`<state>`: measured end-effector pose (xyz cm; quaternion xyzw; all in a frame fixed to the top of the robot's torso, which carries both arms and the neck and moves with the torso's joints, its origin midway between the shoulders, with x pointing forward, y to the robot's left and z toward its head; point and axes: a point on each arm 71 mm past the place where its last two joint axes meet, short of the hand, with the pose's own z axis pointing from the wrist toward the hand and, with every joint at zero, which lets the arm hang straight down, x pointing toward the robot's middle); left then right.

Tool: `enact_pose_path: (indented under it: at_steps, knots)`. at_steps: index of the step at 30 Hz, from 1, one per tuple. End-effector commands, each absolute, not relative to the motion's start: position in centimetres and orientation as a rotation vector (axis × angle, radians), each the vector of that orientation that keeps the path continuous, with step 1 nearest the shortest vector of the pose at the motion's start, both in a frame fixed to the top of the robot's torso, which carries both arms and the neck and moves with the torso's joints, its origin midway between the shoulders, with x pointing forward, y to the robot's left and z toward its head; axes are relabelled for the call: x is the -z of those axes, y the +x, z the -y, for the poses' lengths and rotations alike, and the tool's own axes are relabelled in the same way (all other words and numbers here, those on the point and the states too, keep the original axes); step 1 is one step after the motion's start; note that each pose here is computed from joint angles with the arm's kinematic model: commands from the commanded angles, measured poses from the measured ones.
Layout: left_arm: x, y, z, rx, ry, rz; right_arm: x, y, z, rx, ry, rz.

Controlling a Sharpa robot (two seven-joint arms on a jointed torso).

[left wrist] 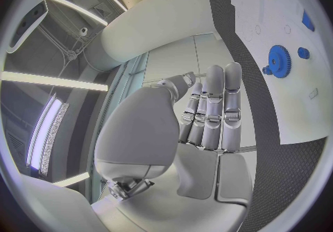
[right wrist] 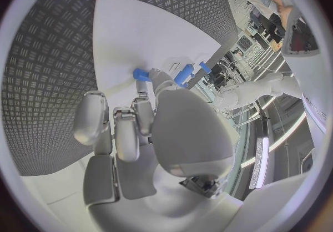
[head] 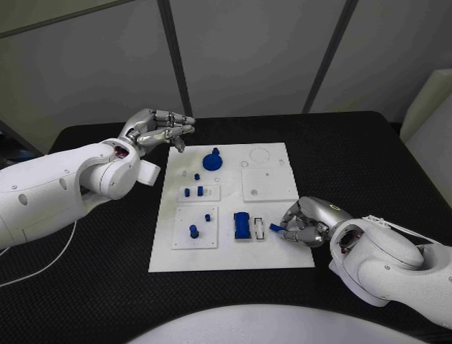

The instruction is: Assemble the parts on the task board

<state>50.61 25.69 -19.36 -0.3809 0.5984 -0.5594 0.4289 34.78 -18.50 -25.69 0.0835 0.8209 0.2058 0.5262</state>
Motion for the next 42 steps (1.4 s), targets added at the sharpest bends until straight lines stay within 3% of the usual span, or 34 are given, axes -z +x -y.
enact_pose_path:
  at_steps: [1, 27, 42]
  knots:
    - [19.2, 50.6, -25.6, 1.409, -0.948, -1.492, 25.7, 34.7, 18.1, -0.558, 0.265, -1.977]
    - [19.2, 50.6, -25.6, 1.411, -0.947, -1.493, 25.6, 35.0, 16.8, -0.621, 0.329, -1.943]
    - [19.2, 50.5, -25.4, 1.416, -0.947, -1.501, 26.7, 35.1, 15.8, -0.569, 0.23, -2.055]
